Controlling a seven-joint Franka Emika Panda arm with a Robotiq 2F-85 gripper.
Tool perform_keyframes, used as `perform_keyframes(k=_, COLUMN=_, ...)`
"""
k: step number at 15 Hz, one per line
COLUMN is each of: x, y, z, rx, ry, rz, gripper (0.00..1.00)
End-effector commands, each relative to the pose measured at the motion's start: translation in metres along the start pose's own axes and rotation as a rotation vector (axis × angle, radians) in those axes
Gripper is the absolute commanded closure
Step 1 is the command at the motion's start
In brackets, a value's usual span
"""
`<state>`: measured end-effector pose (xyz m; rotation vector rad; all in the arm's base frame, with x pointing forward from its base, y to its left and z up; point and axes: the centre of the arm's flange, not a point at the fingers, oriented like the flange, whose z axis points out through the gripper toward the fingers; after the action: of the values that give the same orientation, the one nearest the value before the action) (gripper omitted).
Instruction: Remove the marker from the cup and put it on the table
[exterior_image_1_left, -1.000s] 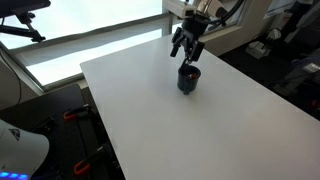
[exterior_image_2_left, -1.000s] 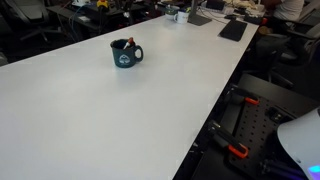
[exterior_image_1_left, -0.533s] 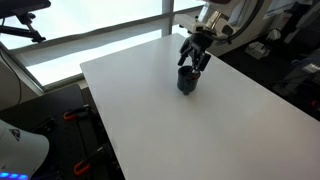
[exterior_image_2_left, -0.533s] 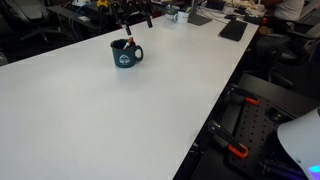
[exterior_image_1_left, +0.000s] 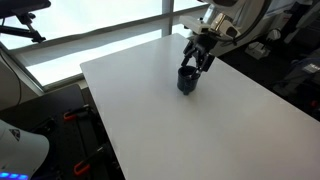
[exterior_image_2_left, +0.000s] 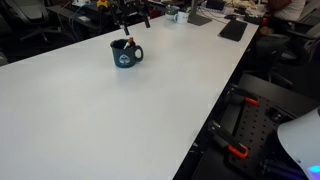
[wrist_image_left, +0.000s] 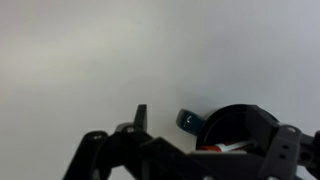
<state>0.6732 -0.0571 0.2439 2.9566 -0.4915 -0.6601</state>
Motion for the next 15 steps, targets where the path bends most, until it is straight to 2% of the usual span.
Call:
perform_keyframes(k=1, x=0.007, y=-0.001, z=0.002, rx=-0.002, ry=-0.012, rz=0.012, gripper=0.0)
perform_keyframes(k=5, x=0.019, y=-0.003, z=0.008, rx=0.001, ry=-0.019, rz=0.016, gripper=0.0)
perform_keyframes(k=10, x=0.04, y=-0.005, z=0.0, rx=0.006, ry=0.01, rz=0.018, gripper=0.0)
perform_keyframes(k=11, x=0.025, y=-0.002, z=0.013, rx=-0.001, ry=0.006, rz=0.007, gripper=0.0)
perform_keyframes(k=15, x=0.027, y=-0.002, z=0.016, rx=-0.001, ry=0.005, rz=0.007, gripper=0.0)
